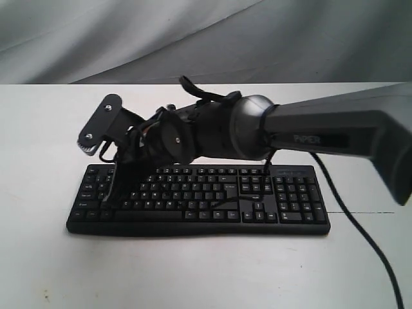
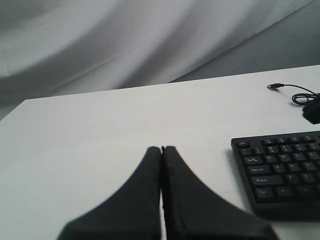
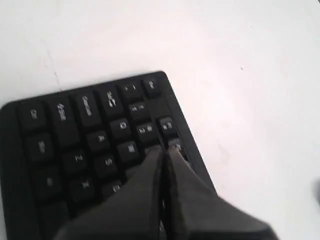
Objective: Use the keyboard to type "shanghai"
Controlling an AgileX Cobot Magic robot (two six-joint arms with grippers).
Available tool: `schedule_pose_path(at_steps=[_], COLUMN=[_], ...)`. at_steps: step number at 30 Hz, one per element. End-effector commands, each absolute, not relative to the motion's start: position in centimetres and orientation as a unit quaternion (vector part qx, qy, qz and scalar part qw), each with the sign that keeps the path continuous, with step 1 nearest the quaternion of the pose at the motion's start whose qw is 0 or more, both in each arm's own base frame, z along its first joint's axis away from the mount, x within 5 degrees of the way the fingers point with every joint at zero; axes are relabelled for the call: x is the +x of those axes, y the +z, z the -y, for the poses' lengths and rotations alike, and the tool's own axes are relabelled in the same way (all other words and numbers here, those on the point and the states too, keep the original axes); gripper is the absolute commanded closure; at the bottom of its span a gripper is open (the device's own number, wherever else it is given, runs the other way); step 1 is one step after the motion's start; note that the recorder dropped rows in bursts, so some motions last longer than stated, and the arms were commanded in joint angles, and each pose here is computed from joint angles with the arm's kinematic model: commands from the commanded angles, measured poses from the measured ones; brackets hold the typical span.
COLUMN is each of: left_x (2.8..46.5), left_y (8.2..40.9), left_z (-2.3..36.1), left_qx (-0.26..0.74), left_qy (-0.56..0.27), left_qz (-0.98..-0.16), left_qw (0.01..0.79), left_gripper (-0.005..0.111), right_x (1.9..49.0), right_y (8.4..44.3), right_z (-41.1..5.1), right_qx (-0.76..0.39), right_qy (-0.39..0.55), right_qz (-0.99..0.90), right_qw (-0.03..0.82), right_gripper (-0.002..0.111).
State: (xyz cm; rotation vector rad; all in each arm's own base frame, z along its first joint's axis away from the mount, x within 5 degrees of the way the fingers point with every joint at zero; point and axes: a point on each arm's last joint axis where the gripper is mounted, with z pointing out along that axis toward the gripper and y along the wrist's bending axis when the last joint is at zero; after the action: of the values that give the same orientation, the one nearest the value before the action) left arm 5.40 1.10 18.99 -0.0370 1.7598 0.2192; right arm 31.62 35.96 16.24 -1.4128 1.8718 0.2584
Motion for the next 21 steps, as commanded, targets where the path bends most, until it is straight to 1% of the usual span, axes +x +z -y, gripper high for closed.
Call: schedule_pose_path(at_steps=[1, 6, 21], left_x=[5.4, 5.4, 5.4], left_y=[18.9, 18.9, 18.9], left_z=[-1.0, -1.0, -1.0], left_qx=[-0.015, -0.015, -0.015], left_qy=[0.091, 0.091, 0.091], left_qz=[-0.766, -0.766, -0.766], left_qw=[0.636, 0.636, 0.636], left_gripper=[0.107, 0.107, 0.107], right_x=[31.5, 31.1, 31.3], right_y=[16.0, 15.5, 12.0], right_z=[-38.6, -40.8, -41.0], right_qx=[-0.57, -0.578, -0.584], right_qy=[0.11, 0.122, 0.116], right_qz=[-0.719, -0.711, -0.721], right_qw=[0.381, 0.382, 0.354], right_gripper=[0.108, 0.108, 0.108])
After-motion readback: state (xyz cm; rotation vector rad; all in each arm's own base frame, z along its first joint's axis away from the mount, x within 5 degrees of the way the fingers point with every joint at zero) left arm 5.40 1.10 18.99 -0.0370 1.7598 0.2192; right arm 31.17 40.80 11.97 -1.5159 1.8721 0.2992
